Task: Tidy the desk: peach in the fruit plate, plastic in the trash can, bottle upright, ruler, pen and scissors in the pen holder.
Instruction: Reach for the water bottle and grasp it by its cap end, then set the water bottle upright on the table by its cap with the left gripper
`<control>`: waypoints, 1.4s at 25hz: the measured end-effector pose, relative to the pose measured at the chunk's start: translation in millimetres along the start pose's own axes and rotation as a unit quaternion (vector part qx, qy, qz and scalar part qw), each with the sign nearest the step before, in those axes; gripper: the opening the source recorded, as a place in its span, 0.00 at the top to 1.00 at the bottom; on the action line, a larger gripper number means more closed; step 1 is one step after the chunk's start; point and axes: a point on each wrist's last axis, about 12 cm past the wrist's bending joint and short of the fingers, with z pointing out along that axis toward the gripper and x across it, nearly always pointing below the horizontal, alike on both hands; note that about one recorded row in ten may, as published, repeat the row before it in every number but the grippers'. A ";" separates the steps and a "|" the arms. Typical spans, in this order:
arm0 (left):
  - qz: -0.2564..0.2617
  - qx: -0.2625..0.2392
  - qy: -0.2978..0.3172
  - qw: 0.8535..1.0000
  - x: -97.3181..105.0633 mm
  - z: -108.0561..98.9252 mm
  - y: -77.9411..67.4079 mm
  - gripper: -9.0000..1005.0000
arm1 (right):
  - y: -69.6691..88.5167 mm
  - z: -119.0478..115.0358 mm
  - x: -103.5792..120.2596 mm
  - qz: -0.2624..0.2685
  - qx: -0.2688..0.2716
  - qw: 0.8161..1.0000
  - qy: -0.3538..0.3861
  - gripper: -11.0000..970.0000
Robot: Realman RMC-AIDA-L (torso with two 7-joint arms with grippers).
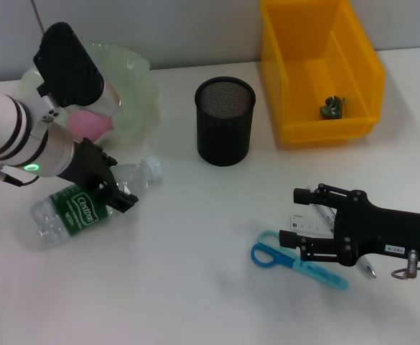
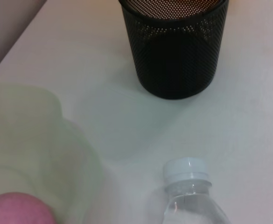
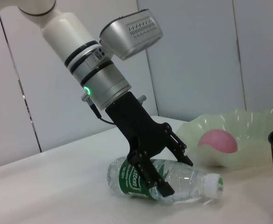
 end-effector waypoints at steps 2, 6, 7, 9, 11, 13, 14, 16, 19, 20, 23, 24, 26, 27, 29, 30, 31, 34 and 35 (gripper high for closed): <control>0.001 0.002 0.002 1.000 0.1 1.3 -0.2 0.20 | -0.1 0.0 0.0 0.000 0.000 1.000 0.000 0.13; 0.002 0.004 0.004 1.000 1.0 2.5 -0.6 0.20 | -0.2 -0.1 -0.1 0.000 0.000 1.000 0.000 0.13; 0.003 0.004 0.005 1.000 1.4 2.9 -0.7 0.20 | -0.4 0.1 -0.3 0.000 0.000 1.000 0.000 0.13; 0.003 0.004 0.005 1.000 1.4 3.1 -0.8 0.20 | -0.4 0.2 -0.5 0.000 0.000 1.000 0.000 0.13; 0.005 0.004 0.005 1.000 1.3 3.4 -0.9 0.20 | -0.6 0.5 -0.8 0.000 0.000 1.000 0.000 0.13; 0.007 0.003 0.005 1.000 1.0 4.0 -1.2 0.20 | -0.8 0.7 -1.0 -0.001 0.000 1.000 0.000 0.13; 0.008 0.002 0.006 1.000 1.0 4.2 -1.3 0.20 | -0.8 0.8 -1.0 -0.001 0.000 1.000 0.000 0.13; 0.008 0.001 0.006 1.000 1.1 4.8 -1.4 0.20 | -0.8 0.9 -1.0 -0.001 0.000 1.000 0.000 0.13; 0.013 0.001 0.007 1.000 0.9 5.6 -2.2 0.20 | -0.9 0.8 -1.0 0.000 0.001 1.000 -0.001 0.13; 0.014 0.001 0.008 1.000 0.7 5.8 -2.4 0.20 | -0.9 0.8 -1.0 0.000 0.001 1.000 -0.001 0.13; 0.017 0.002 0.008 1.000 0.0 6.2 -3.0 0.20 | -0.9 0.7 -1.0 0.000 0.002 1.000 -0.001 0.13; 0.018 0.002 0.008 1.000 -0.4 6.3 -3.3 0.21 | -0.9 0.7 -1.0 0.000 0.002 1.000 -0.001 0.13; 0.018 0.003 0.008 1.000 -0.7 6.4 -3.6 0.21 | -1.0 0.7 -1.0 0.001 0.002 1.000 -0.002 0.13; 0.018 0.003 0.007 1.000 -1.0 6.2 -3.6 0.21 | -1.0 0.7 -1.0 0.001 0.002 1.000 -0.002 0.13; 0.019 0.003 0.005 1.000 -2.4 5.7 -3.6 0.21 | -0.9 0.7 -1.0 0.001 0.002 1.000 -0.002 0.13; 0.018 0.002 0.005 1.000 -2.8 5.6 -3.7 0.21 | -1.0 0.6 -1.0 0.001 0.002 1.000 -0.002 0.13; 0.018 0.002 0.005 1.000 -2.8 5.6 -3.7 0.21 | -1.0 0.6 -1.0 0.001 0.002 1.000 -0.002 0.13; 0.017 0.004 0.004 1.000 -4.2 5.4 -4.3 0.21 | -1.1 0.5 -1.1 0.002 0.003 1.000 -0.002 0.13; 0.016 0.004 0.003 1.000 -5.3 5.1 -4.3 0.21 | -1.1 0.5 -1.1 0.003 0.003 1.000 -0.002 0.13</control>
